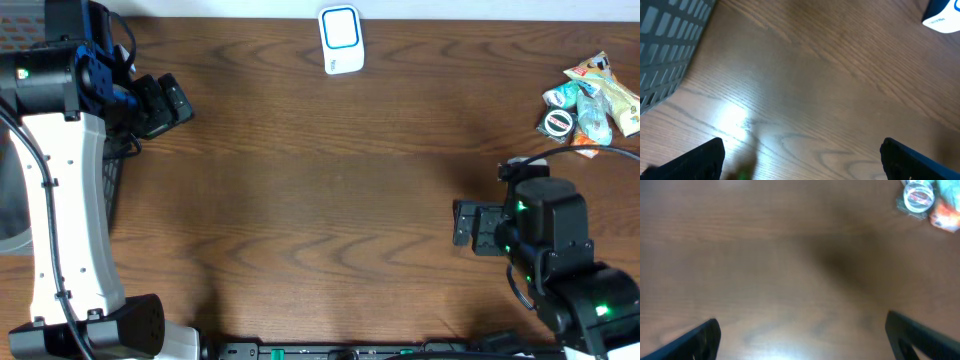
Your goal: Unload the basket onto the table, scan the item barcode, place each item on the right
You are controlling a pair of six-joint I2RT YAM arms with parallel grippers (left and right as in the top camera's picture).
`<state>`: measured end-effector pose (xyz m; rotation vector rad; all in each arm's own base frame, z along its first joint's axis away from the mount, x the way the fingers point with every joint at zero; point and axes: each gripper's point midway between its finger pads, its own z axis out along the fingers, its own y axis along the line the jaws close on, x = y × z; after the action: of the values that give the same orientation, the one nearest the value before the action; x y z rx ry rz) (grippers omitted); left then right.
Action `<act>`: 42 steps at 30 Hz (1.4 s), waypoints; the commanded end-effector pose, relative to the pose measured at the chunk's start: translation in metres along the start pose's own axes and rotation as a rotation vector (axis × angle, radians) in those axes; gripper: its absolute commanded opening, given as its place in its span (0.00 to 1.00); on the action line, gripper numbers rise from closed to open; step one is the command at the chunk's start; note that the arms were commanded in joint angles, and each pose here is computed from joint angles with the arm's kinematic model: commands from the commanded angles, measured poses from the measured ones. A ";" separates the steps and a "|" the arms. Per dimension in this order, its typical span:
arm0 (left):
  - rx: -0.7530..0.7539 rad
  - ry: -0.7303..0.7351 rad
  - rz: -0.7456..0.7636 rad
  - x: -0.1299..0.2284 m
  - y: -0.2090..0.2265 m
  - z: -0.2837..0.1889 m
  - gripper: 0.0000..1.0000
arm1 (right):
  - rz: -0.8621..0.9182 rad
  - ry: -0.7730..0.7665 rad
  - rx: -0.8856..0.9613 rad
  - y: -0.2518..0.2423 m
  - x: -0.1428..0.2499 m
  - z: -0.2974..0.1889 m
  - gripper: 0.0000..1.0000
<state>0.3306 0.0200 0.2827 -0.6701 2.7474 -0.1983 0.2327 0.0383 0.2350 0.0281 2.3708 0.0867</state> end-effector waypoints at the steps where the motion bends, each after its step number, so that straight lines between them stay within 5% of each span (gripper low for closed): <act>1: -0.001 -0.015 0.001 -0.001 0.001 -0.005 0.98 | -0.086 -0.085 -0.082 0.001 0.009 0.009 0.99; 21: -0.001 -0.015 0.001 -0.001 0.001 -0.005 0.98 | -0.111 -0.697 -0.153 -0.008 0.042 0.067 0.99; 42: -0.001 -0.015 0.001 -0.001 0.001 -0.005 0.98 | -0.114 -0.719 -0.035 -0.024 0.045 0.065 0.99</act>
<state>0.3306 0.0200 0.2827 -0.6707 2.7473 -0.1978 0.2456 0.0222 0.1563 -0.0796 1.6478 0.0819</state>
